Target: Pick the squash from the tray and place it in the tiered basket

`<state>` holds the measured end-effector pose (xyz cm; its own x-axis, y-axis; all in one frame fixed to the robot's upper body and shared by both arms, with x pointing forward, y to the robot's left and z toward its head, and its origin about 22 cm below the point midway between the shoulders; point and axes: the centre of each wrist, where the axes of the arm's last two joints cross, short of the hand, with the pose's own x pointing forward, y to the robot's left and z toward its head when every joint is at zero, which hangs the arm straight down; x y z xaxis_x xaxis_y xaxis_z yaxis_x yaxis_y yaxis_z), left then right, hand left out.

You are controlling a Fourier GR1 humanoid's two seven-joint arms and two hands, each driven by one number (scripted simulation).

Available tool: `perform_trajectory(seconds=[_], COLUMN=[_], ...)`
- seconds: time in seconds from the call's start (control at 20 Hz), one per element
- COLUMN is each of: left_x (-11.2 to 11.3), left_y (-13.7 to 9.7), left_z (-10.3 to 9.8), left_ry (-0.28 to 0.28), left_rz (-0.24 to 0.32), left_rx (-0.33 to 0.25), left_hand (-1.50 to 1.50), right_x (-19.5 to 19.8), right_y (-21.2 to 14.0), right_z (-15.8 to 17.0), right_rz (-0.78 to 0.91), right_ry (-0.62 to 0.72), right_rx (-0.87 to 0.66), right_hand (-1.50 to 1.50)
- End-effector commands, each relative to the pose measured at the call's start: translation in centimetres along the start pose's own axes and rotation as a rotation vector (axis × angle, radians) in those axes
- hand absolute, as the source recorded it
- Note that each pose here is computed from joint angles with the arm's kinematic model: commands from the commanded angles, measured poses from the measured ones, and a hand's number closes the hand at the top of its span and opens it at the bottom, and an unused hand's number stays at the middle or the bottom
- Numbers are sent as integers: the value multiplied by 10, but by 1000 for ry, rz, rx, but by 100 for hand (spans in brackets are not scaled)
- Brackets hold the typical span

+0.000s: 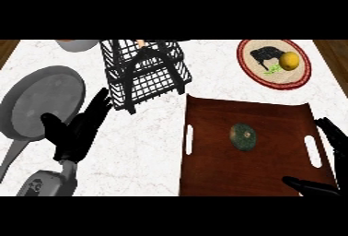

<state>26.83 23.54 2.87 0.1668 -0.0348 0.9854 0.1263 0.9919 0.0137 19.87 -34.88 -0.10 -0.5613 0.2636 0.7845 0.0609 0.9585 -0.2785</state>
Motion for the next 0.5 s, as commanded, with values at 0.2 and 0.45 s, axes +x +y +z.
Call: perform_trajectory(seconds=[0.2, 0.45], left_x=[-9, 3], left_y=[7, -5], left_z=[-1, -4], left_ry=[24, 22], left_rz=[12, 1], left_rx=[-4, -18], left_hand=[0, 0], right_x=[54, 105], right_y=[-18, 4], right_z=[34, 23], right_rz=[491, 652], right_ry=[160, 268], right_rx=[85, 68], right_hand=[-150, -150])
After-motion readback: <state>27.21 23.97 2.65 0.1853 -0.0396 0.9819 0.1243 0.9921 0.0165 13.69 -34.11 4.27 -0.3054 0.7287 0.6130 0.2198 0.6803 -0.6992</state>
